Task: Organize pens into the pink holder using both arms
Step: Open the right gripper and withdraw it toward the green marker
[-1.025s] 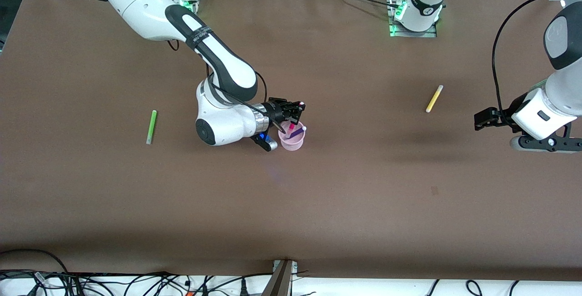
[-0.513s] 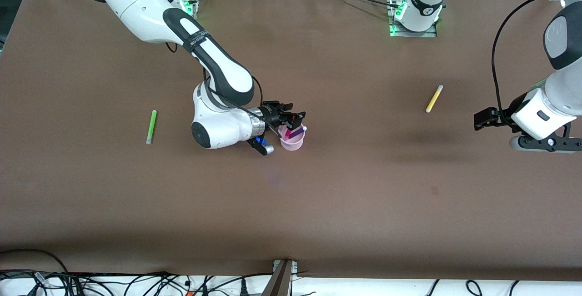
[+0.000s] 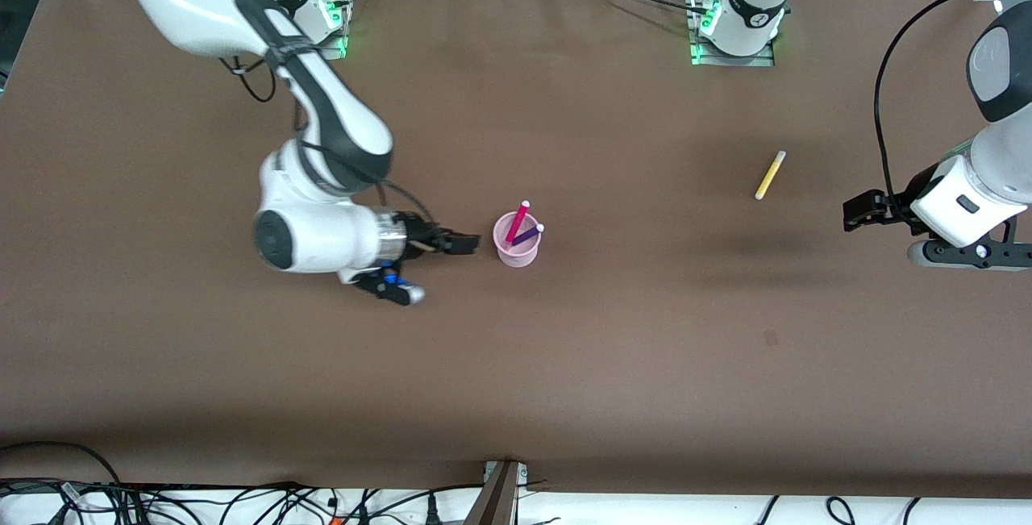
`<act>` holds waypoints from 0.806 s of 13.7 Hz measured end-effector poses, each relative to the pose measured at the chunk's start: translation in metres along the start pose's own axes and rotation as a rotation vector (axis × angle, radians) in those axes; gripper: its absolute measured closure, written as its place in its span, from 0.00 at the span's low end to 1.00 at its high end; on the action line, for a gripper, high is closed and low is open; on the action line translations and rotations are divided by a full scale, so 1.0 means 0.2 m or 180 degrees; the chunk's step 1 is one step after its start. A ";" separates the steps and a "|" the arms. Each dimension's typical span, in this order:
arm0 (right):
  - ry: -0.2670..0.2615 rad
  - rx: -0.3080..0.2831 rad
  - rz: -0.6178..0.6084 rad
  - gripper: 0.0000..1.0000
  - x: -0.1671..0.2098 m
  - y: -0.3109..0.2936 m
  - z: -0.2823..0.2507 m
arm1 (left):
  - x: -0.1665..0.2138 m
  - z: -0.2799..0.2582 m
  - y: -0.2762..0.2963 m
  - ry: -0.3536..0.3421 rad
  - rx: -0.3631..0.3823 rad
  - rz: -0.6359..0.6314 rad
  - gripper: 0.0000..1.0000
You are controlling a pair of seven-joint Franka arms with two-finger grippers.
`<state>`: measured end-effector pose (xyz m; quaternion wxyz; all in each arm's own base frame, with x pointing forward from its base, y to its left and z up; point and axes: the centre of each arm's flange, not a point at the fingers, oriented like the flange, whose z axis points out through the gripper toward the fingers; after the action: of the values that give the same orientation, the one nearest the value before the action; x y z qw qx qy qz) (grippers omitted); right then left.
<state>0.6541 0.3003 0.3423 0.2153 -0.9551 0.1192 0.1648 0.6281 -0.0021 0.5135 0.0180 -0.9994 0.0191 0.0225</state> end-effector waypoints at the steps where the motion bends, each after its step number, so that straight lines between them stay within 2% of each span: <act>1: 0.0153 -0.0161 -0.0118 0.00 0.02 0.07 -0.15 | 0.00 -0.01 0.00 0.0008 0.0001 -0.0002 0.00; 4: 0.0587 -0.0883 -0.0465 0.00 -0.07 0.17 -0.54 | -0.01 -0.04 0.01 0.0045 0.0005 0.0006 0.00; 5: 0.0684 -0.1056 -0.0658 0.00 -0.10 0.21 -0.67 | -0.02 -0.06 0.02 0.0061 0.0007 0.0015 0.00; 7: 0.0705 -0.1262 -0.0893 0.00 -0.17 0.33 -0.92 | -0.03 -0.08 0.03 0.0073 0.0011 0.0029 0.00; 11: 0.0628 -0.1444 -0.0814 0.00 -0.52 0.42 -1.33 | -0.05 -0.09 0.00 0.0031 0.0016 0.0017 0.00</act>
<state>0.6035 0.1220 0.5762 0.0024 -0.9976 -0.0218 0.0650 0.6198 -0.0033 0.5320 0.0204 -0.9994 0.0218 0.0177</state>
